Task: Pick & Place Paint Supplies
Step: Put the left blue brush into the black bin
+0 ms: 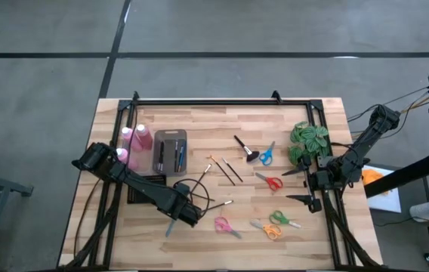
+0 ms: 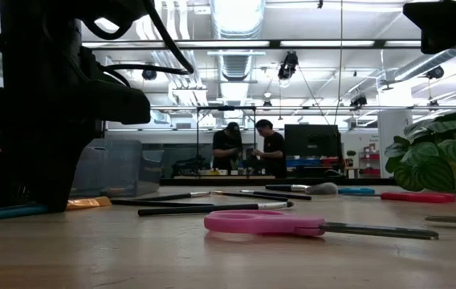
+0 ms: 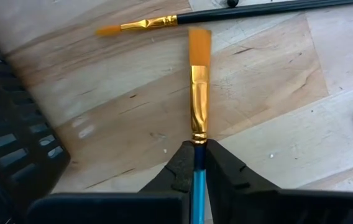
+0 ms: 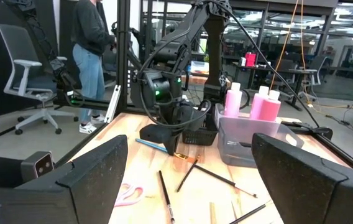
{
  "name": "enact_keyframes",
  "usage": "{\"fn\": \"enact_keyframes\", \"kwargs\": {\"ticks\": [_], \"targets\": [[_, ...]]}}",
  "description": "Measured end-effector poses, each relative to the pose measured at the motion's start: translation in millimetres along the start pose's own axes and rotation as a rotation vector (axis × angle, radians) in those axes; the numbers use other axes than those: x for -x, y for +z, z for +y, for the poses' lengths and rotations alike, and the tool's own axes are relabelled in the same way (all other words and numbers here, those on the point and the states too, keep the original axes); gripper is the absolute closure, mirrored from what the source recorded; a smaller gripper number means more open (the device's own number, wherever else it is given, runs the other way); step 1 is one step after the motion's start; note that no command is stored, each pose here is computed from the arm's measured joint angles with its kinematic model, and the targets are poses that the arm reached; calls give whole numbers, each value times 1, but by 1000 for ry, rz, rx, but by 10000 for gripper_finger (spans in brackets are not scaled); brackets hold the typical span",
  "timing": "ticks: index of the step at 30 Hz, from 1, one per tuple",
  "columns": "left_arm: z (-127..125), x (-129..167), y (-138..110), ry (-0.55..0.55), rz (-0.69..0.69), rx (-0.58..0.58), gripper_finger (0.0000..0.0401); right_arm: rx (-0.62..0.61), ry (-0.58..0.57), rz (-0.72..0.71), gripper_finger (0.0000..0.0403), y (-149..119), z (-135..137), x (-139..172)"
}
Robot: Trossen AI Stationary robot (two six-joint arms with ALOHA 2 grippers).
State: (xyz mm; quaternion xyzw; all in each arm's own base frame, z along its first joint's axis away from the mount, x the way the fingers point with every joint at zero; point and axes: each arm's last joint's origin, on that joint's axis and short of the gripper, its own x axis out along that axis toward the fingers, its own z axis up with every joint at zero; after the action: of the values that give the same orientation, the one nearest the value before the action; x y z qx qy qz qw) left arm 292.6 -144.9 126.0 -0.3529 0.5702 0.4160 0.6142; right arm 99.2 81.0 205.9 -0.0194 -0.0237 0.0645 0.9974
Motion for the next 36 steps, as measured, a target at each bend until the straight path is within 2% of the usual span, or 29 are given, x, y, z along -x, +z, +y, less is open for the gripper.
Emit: {"fn": "enact_keyframes", "kwargs": {"ticks": [28, 36], "targets": [[4, 17, 2, -52, -2, 5, 379, 2, 0, 0, 62, 0, 0, 0], [3, 38, 5, -117, -31, -4, 379, 2, 0, 0, 62, 0, 0, 0]]}}
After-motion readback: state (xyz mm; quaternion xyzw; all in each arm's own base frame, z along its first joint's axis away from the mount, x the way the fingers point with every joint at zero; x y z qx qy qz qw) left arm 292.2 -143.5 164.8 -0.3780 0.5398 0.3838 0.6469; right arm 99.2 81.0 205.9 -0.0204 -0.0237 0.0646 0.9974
